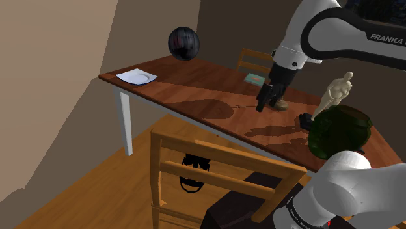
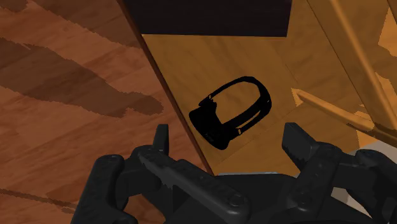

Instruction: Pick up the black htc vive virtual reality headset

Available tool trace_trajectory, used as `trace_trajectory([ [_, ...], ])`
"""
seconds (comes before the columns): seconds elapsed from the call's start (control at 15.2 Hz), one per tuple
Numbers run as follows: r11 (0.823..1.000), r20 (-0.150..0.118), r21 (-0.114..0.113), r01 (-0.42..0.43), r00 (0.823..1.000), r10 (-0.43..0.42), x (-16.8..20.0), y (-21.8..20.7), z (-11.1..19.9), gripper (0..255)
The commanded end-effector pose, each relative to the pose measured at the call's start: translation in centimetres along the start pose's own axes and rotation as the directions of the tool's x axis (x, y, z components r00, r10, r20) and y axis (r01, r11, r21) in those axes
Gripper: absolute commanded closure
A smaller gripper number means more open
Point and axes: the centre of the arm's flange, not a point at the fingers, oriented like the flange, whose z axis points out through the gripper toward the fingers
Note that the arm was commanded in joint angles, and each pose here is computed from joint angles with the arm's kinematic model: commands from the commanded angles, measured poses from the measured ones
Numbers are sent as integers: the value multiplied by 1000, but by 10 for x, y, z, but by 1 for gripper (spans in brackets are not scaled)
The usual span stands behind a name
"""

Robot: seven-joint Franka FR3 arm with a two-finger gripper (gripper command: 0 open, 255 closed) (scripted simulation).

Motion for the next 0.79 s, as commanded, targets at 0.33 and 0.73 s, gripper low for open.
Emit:
trace_trajectory([
  [0.33,991,12,-1,-137,990,137,19,-28,57,0],
  [0.73,955,27,-5,-298,954,298,46,-58,126,0],
])
